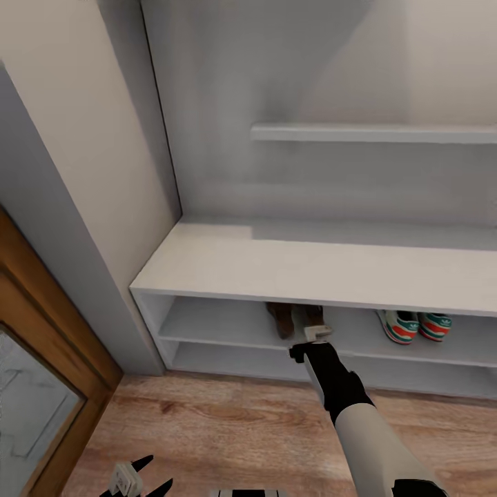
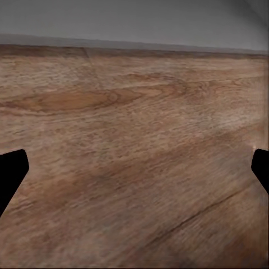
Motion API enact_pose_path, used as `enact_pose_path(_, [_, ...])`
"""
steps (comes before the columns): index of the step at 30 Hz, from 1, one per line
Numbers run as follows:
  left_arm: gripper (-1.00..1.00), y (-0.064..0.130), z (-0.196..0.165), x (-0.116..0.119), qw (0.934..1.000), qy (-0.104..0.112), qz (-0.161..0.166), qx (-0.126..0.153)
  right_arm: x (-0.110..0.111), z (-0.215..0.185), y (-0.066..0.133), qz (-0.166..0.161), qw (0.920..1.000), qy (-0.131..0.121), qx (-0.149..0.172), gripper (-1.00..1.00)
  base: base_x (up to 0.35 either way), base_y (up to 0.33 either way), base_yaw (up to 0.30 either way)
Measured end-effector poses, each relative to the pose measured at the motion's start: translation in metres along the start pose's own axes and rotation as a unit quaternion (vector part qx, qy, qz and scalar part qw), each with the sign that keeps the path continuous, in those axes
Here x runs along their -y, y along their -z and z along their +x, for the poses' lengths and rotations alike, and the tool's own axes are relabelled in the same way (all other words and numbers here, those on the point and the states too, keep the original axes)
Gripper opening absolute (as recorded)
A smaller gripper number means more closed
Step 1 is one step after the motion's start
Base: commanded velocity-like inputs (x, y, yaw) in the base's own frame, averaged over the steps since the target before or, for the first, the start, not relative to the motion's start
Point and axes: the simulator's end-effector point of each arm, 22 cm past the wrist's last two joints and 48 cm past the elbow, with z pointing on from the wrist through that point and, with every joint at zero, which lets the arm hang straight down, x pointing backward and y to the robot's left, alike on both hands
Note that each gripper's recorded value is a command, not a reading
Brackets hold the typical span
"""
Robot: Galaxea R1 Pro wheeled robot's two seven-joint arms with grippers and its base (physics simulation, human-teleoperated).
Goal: Pick up the two gym shoes and the two sandals from the corridor floor and place them onto the hallstand (shoe rack) in the corridor, making sure they are on the rack and not on the floor. Arrange them so the two gym shoes are next to each other and the two sandals are next to each other.
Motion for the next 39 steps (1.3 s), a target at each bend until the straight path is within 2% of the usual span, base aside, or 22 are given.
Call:
enact_pose_path(16, [1.00, 0.0000, 0.0000, -0.0001, 1.0000, 0.000, 0.000, 0.000, -0.0004, 0.0005, -0.0002, 0.000, 1.0000, 0.001, 0.000, 1.00, -0.279, -0.149, 0.000])
enact_pose_path(39, [1.00, 0.0006, 0.0002, -0.0008, 1.0000, 0.000, 0.000, -0.001, -0.0016, 0.0033, -0.0008, -0.002, 1.0000, 0.001, -0.001, 1.00, -0.327, -0.013, 0.000])
